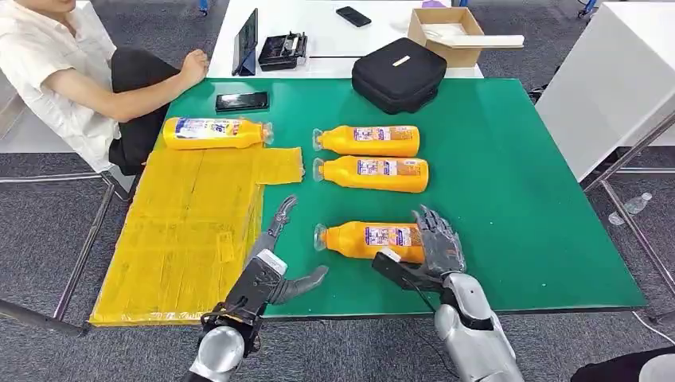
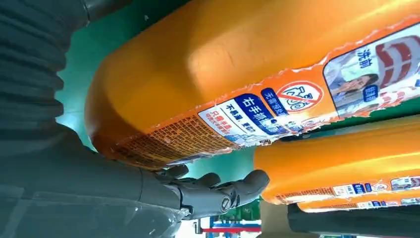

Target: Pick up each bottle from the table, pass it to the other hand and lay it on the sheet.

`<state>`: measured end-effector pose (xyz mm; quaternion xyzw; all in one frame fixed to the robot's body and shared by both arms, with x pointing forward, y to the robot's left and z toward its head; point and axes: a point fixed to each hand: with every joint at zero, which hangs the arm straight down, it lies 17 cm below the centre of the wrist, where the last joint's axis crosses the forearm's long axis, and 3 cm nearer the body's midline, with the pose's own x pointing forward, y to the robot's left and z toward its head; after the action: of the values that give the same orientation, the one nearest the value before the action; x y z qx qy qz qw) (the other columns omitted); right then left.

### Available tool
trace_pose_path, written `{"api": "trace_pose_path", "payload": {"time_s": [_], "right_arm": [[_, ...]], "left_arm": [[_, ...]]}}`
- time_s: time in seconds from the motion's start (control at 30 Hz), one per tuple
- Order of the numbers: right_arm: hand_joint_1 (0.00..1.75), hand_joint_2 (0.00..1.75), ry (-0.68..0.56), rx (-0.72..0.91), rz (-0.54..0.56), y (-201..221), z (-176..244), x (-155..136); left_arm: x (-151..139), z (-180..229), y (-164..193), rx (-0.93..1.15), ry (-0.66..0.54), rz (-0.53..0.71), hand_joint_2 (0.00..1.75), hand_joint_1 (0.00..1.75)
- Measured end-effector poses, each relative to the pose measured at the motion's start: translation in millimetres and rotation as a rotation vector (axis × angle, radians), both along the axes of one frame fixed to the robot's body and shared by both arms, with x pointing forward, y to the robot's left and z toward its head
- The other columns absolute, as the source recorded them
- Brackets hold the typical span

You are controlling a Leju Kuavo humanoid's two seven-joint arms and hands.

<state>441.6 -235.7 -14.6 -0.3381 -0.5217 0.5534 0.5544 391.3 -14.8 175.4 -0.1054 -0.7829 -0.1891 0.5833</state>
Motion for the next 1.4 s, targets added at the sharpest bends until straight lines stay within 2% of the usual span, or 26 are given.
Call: {"api": "trace_pose_path", "payload": {"time_s": [0.03,0.07,0.47,1.13,1.4], "right_arm": [[1.57,1.75,0.004,0.005,0.001,0.2,-0.8,0.6],[1.75,1.75,0.011,0.01,0.005,0.5,-2.3,0.8],[1.75,1.75,0.129,0.184,-0.001,-22.2,-20.5,-4.1],[1.75,1.75,0.155,0.266,-0.02,-32.8,-24.5,-10.7],[1.75,1.75,0.137,0.383,-0.012,-23.5,-18.3,-21.6]], "left_arm": [[-0.1,0.4,-0.2,0.0,-0.002,-0.001,1.75,0.0],[-0.1,0.5,-0.2,0.0,-0.003,-0.001,1.75,0.0],[-1.7,0.7,-3.5,-0.006,-0.015,-0.019,1.75,0.0],[-3.3,2.0,-6.6,-0.017,-0.02,-0.031,1.75,0.0],[3.2,5.7,4.5,-0.097,0.008,0.02,1.75,0.0]]}}
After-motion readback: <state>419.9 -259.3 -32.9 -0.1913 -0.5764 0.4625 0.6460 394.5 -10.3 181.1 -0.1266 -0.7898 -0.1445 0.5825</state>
